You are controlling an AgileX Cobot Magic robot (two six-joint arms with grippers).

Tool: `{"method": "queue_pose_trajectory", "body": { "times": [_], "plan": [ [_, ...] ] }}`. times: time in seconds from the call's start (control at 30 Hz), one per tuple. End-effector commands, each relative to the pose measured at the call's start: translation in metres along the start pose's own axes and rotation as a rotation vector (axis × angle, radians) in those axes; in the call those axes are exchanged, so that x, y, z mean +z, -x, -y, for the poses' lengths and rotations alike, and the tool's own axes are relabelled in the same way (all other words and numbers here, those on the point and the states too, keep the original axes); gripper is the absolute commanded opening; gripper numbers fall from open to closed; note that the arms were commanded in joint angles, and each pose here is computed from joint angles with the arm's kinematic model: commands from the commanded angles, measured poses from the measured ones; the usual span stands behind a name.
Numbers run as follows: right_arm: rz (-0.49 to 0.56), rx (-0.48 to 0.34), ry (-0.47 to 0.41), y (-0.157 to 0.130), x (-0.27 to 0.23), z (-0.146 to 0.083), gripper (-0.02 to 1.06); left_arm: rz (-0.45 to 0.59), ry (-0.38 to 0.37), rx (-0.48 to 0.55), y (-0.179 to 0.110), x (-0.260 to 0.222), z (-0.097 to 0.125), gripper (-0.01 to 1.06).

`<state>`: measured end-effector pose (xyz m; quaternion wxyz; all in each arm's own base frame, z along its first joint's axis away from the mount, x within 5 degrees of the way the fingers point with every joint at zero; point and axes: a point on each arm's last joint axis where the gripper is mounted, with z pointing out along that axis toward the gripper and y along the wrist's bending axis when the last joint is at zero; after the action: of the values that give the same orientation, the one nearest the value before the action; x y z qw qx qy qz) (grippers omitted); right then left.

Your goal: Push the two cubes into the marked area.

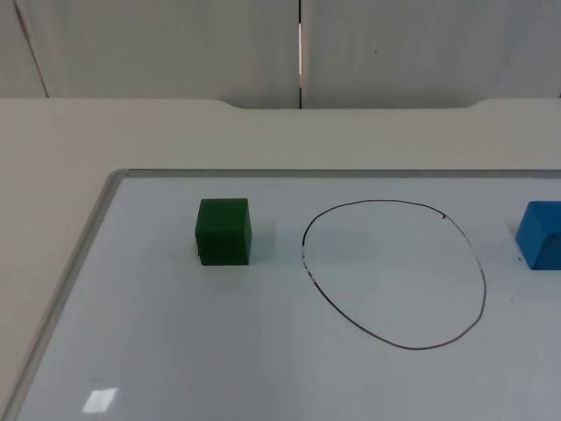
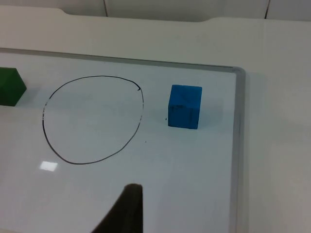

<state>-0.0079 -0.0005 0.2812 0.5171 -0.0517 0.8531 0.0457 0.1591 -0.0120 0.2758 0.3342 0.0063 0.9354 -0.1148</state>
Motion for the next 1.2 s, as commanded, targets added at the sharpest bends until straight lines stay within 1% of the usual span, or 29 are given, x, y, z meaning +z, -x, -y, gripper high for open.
{"method": "queue_pose_trajectory", "body": {
  "times": [0.0,0.17,0.2,0.37,0.83,0.97,1.03,1.17],
  "plan": [
    [0.004,-0.007,-0.007,-0.001,0.001,0.000,1.05,0.018,-0.032,0.005,0.007,-0.004,0.004,0.00],
    [0.004,-0.007,-0.007,-0.001,0.001,0.000,1.05,0.039,-0.112,0.012,0.019,-0.007,0.012,0.00],
    [0.004,-0.007,-0.007,-0.001,0.001,0.000,1.05,0.039,-0.112,0.012,0.019,-0.007,0.012,0.00],
    [0.004,-0.007,-0.007,-0.001,0.001,0.000,1.05,0.049,-0.177,0.009,0.025,-0.002,0.016,0.00],
    [0.004,-0.007,-0.007,-0.001,0.001,0.000,1.05,-0.018,-0.270,-0.026,0.032,0.029,0.015,0.00],
    [0.004,-0.007,-0.007,-0.001,0.001,0.000,1.05,-0.007,-0.291,-0.031,0.034,0.032,0.016,0.00],
    [0.004,-0.007,-0.007,-0.001,0.001,0.000,1.05,0.015,-0.309,-0.040,0.037,0.033,0.017,0.00],
    [0.004,-0.007,-0.007,-0.001,0.001,0.000,1.05,0.026,-0.314,-0.041,0.040,0.035,0.017,0.00]
  ]
}}
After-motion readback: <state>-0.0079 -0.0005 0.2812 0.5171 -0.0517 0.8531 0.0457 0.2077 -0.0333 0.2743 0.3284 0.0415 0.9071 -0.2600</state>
